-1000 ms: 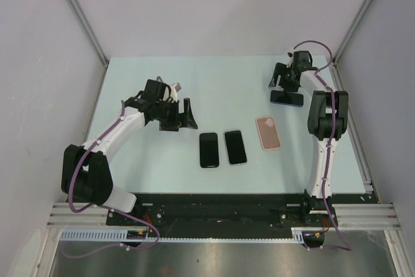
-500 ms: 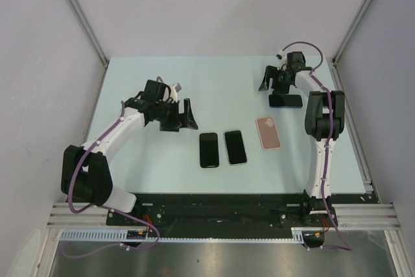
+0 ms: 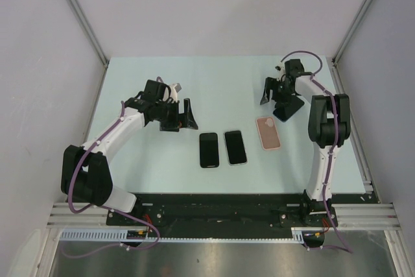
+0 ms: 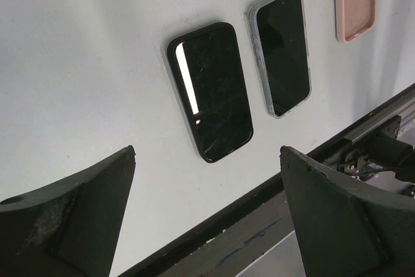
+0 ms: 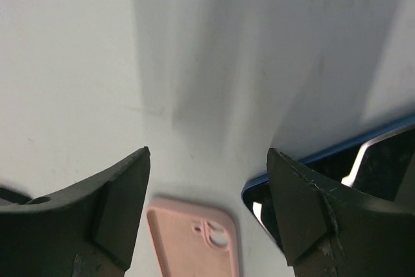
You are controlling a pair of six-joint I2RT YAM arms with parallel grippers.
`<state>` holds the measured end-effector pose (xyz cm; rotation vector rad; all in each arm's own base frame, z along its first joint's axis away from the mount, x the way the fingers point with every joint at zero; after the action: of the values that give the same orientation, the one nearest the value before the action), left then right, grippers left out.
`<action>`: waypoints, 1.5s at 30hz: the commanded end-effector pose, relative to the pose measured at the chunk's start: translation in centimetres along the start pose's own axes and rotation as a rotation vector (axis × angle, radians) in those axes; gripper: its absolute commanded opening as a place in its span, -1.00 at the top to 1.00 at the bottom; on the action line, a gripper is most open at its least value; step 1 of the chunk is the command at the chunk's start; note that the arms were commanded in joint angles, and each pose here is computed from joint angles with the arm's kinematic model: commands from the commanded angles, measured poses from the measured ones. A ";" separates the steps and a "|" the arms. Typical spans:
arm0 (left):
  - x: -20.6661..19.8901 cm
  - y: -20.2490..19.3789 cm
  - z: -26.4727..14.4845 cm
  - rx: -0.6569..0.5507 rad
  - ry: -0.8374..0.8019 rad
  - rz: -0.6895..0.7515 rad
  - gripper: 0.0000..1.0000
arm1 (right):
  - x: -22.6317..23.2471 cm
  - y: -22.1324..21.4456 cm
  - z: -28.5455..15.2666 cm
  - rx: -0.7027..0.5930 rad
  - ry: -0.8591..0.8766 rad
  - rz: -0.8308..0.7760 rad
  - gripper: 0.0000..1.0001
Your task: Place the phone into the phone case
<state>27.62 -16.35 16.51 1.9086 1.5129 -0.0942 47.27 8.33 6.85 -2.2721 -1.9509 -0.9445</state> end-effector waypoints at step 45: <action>-0.8 0.6 -1.1 -0.048 -0.046 0.038 -0.92 | -9.4 0.4 -3.2 -0.245 -0.626 0.413 -0.85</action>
<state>27.49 -16.39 16.96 1.8986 1.4953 -0.0880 45.18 -1.03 5.72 -3.2075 -1.4605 -0.4781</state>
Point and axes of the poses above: each gripper's point midway between its finger pads, its own z axis out along the fingers, its own x axis along the line the jaws close on, y = z × x, the point moved 4 cm from there along -z, back along the fingers, and after that the axes turned 8 degrees about z, right-handed, at the moved point
